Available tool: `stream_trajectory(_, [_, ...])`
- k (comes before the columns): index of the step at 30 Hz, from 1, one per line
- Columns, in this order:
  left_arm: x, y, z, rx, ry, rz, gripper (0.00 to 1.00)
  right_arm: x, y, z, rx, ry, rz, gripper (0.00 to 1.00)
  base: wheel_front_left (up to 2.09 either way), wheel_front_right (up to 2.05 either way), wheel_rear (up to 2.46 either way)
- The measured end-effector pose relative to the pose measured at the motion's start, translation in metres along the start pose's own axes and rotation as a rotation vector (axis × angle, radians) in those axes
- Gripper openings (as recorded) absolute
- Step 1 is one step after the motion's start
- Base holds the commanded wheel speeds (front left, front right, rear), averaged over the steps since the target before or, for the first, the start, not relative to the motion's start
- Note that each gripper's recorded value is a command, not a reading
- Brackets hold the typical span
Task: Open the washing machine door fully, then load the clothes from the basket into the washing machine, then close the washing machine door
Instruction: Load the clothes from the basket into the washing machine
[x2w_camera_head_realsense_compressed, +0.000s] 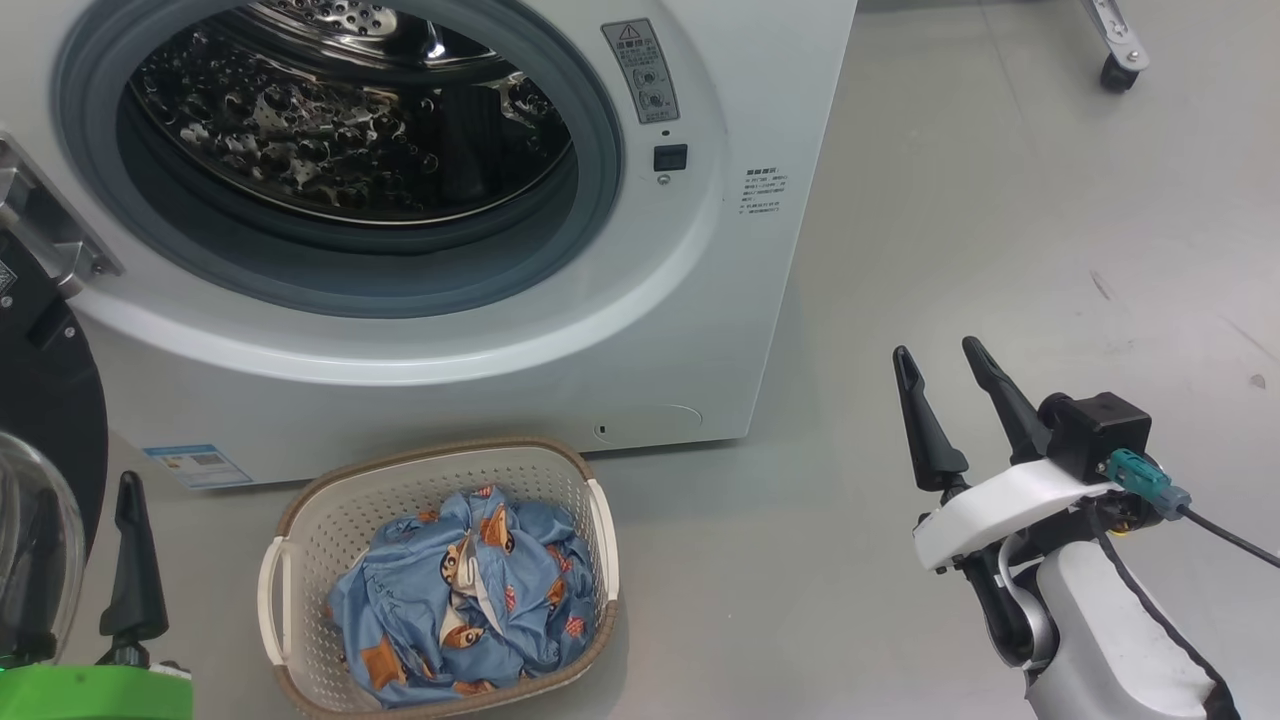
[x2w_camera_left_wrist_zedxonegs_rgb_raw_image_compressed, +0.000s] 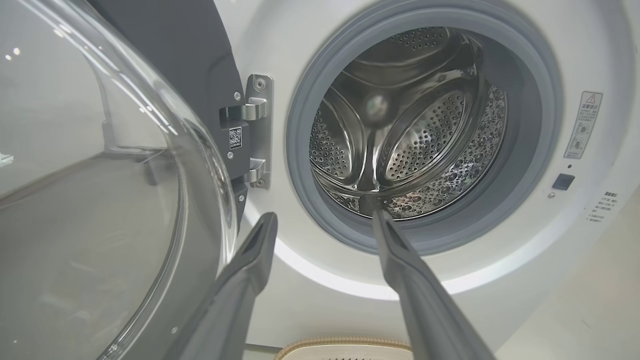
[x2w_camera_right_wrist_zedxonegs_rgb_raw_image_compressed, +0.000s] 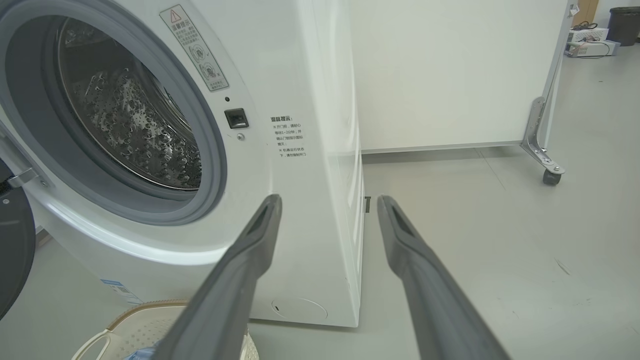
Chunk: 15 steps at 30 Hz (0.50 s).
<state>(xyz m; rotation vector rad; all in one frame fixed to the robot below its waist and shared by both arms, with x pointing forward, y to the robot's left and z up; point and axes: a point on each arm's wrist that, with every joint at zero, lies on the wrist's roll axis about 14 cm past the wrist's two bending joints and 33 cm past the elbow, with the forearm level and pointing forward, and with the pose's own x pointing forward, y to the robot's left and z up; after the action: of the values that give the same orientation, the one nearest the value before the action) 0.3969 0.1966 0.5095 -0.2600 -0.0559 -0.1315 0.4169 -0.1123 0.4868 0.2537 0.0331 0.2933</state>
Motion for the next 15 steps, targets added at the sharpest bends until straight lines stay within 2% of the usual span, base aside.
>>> stream_trajectory(15, [0.013,0.000,-0.025,0.003,0.069,-0.020,1.00,0.008,-0.008,-0.017,0.017,0.037,-0.022,1.00,0.00,0.00,0.00])
